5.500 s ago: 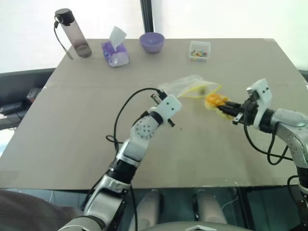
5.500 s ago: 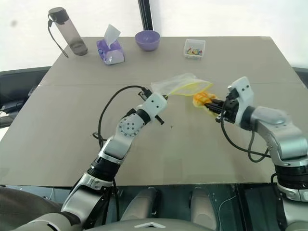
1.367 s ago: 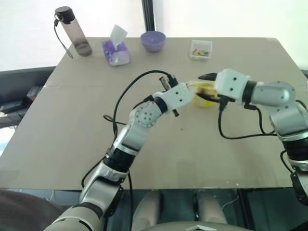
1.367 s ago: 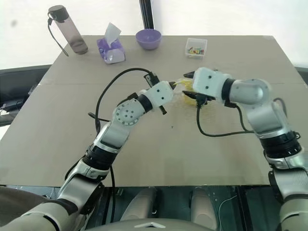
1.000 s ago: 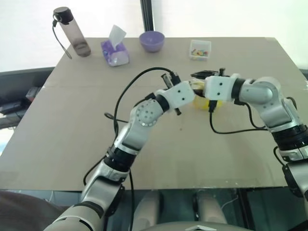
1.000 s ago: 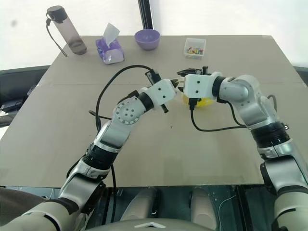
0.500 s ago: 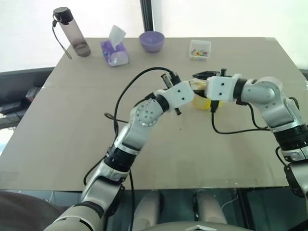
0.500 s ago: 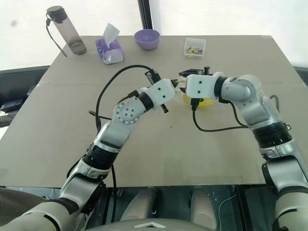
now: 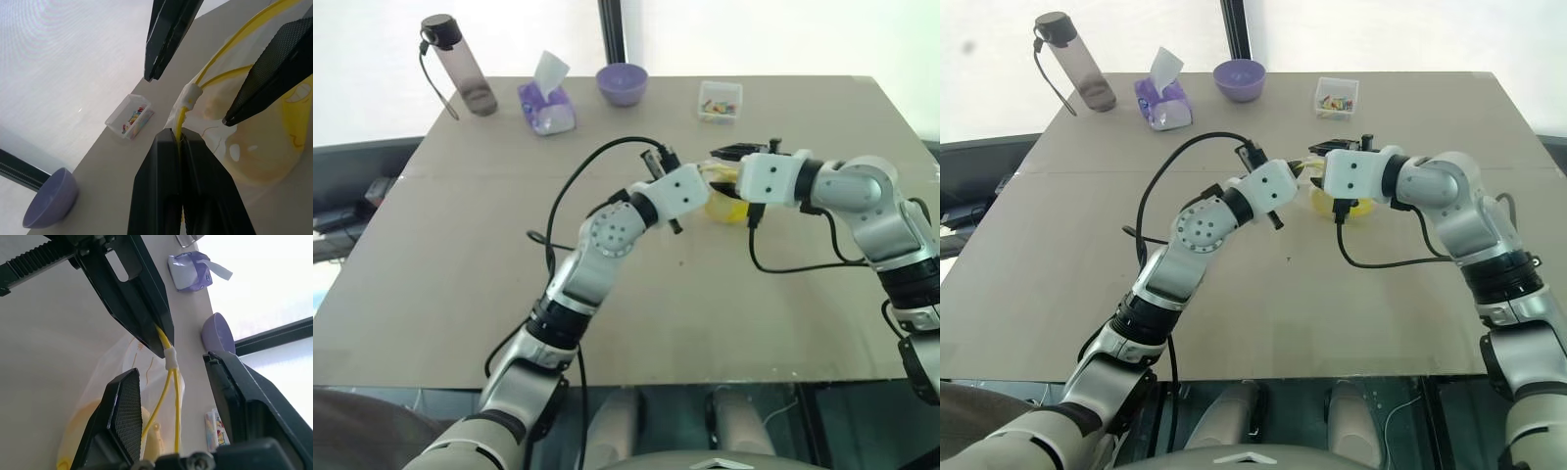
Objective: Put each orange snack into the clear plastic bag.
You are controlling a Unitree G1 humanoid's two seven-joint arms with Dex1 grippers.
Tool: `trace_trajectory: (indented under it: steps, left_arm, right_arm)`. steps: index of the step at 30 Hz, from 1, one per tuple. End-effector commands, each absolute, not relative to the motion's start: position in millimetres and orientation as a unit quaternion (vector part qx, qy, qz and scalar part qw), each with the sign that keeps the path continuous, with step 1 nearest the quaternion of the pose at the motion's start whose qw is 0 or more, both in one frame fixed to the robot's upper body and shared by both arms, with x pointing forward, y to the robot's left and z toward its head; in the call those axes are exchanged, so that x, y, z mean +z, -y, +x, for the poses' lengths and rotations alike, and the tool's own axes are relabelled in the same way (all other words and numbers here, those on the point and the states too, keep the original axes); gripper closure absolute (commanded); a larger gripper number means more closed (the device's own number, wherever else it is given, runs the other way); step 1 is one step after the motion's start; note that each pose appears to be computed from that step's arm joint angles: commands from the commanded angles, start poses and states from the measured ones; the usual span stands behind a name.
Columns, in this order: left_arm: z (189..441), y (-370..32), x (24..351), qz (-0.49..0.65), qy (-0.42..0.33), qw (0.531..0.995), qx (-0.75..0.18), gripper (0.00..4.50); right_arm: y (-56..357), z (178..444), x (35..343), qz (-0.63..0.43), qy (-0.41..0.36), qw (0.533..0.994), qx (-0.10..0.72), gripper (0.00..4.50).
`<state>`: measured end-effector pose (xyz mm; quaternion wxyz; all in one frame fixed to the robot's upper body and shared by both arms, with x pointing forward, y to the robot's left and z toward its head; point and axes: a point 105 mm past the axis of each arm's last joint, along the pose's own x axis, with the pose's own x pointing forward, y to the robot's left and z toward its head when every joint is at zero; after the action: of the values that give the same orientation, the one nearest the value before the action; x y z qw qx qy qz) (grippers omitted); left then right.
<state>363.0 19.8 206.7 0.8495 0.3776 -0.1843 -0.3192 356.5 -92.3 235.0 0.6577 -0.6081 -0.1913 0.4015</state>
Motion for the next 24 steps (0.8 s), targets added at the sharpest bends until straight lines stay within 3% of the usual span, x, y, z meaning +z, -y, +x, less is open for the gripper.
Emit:
trace_trajectory:
  steps: [1,3,24]
  left_arm:
    - [360.5,-19.2,216.3,0.369,0.202,0.852,-0.312,4.5]
    - [360.6,-19.1,215.9,0.366,0.201,0.853,-0.312,4.5]
    - [358.8,-16.3,215.1,0.368,0.202,0.851,-0.316,4.5]
  right_arm:
    - [95.9,351.4,253.2,-0.608,0.215,0.661,0.385,2.64]
    - [95.9,351.4,252.7,-0.607,0.214,0.661,0.386,3.18]
    - [96.4,352.1,252.4,-0.605,0.208,0.667,0.383,3.18]
